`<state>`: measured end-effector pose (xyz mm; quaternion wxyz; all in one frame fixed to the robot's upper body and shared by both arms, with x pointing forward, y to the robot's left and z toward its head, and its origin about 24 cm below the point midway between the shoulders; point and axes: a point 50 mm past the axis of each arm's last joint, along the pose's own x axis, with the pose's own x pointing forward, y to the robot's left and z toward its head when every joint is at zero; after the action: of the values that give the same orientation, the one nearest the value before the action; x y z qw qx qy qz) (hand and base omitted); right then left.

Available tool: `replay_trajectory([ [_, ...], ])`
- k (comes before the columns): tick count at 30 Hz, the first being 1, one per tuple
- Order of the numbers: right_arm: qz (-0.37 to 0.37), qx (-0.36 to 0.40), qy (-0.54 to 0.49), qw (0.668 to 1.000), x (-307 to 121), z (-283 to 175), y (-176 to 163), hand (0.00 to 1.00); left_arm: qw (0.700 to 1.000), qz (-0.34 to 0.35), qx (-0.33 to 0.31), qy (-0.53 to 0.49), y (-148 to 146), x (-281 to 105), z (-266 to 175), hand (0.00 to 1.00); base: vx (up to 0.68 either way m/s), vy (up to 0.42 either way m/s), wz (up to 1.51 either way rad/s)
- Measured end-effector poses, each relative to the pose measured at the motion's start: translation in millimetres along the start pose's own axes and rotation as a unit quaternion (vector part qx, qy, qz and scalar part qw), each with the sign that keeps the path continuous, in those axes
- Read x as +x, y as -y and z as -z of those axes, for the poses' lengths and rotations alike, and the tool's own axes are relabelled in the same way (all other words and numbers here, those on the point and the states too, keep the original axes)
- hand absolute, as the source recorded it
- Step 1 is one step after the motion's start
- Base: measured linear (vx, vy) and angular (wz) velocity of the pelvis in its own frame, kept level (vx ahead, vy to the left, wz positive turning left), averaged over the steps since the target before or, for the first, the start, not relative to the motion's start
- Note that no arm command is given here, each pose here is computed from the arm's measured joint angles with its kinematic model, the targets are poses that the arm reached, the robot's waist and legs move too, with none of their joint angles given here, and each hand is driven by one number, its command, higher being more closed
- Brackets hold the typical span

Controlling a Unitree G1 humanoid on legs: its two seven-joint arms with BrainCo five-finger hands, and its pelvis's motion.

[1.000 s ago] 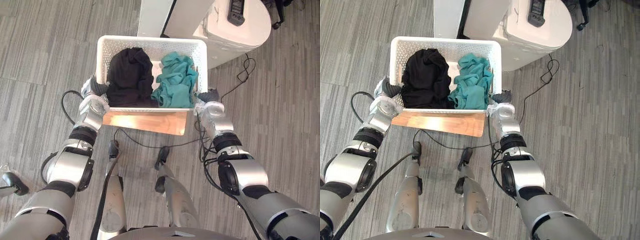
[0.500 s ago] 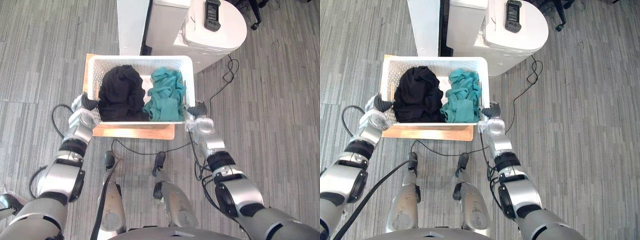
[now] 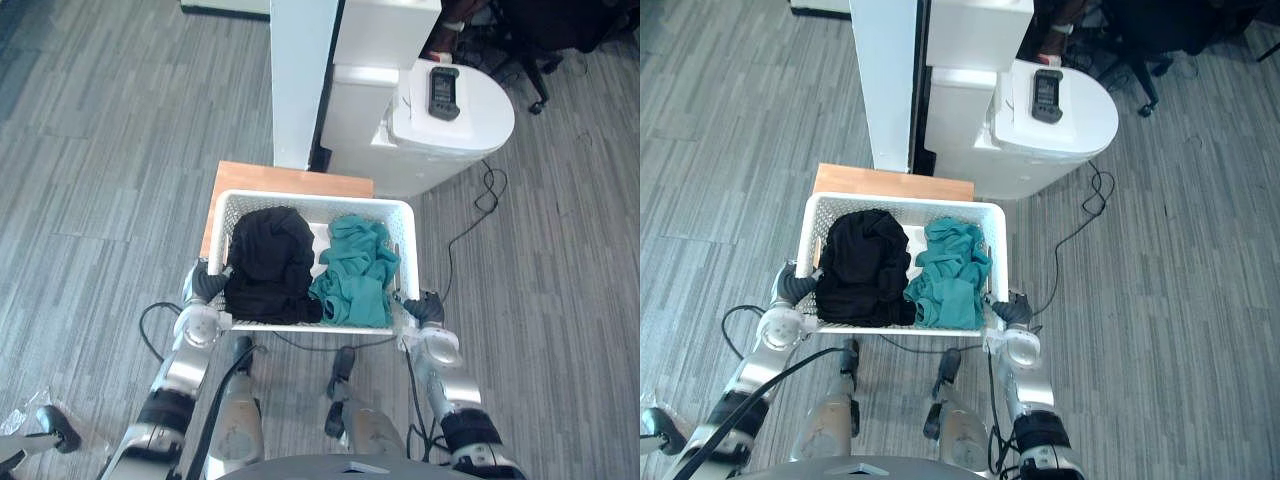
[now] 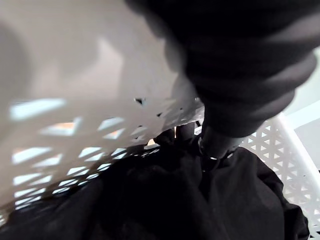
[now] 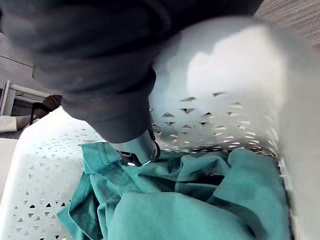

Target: Pick up the laundry basket with both hands and put the clothes into the washing machine.

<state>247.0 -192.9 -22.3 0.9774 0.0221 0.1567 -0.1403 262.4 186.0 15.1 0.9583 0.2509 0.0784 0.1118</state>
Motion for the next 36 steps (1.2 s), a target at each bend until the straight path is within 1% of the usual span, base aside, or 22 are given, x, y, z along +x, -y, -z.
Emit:
replay_trajectory([
  [2, -0.011, 0.009, 0.0, 1.0, -11, 8, 2, 1.0, 1.0, -0.004, -0.012, 0.013, -9, -12, 2, 1.0, 0.08, 0.009, 0.0],
  [8, -0.024, 0.022, -0.018, 0.999, -26, 23, 3, 1.0, 0.999, -0.018, -0.026, 0.018, -20, -31, 6, 1.0, 0.01, 0.003, 0.01],
  [12, -0.027, 0.024, -0.06, 0.998, -44, 48, 9, 1.0, 1.0, -0.004, -0.02, -0.017, -16, -48, 24, 1.0, 0.04, 0.005, 0.08],
  [15, -0.03, 0.022, -0.075, 0.996, -51, 56, 11, 1.0, 0.999, 0.001, -0.021, -0.035, -15, -56, 32, 1.0, 0.03, 0.0, -0.01],
  [20, -0.011, 0.031, -0.106, 0.994, -63, 70, 20, 1.0, 0.997, 0.019, -0.031, -0.065, -8, -69, 43, 1.0, 0.01, 0.0, 0.0],
  [28, 0.005, 0.032, -0.106, 0.994, -69, 70, 30, 1.0, 0.995, 0.034, -0.039, -0.084, -2, -77, 51, 1.0, -0.03, -0.019, 0.03],
  [31, 0.01, 0.021, -0.093, 0.995, -63, 63, 36, 1.0, 0.994, 0.048, -0.041, -0.094, 6, -75, 55, 1.0, -0.06, -0.027, 0.09],
  [36, 0.002, 0.012, -0.058, 0.998, -49, 45, 35, 1.0, 0.991, 0.055, -0.047, -0.11, 11, -76, 62, 1.0, -0.15, 0.029, -0.31],
])
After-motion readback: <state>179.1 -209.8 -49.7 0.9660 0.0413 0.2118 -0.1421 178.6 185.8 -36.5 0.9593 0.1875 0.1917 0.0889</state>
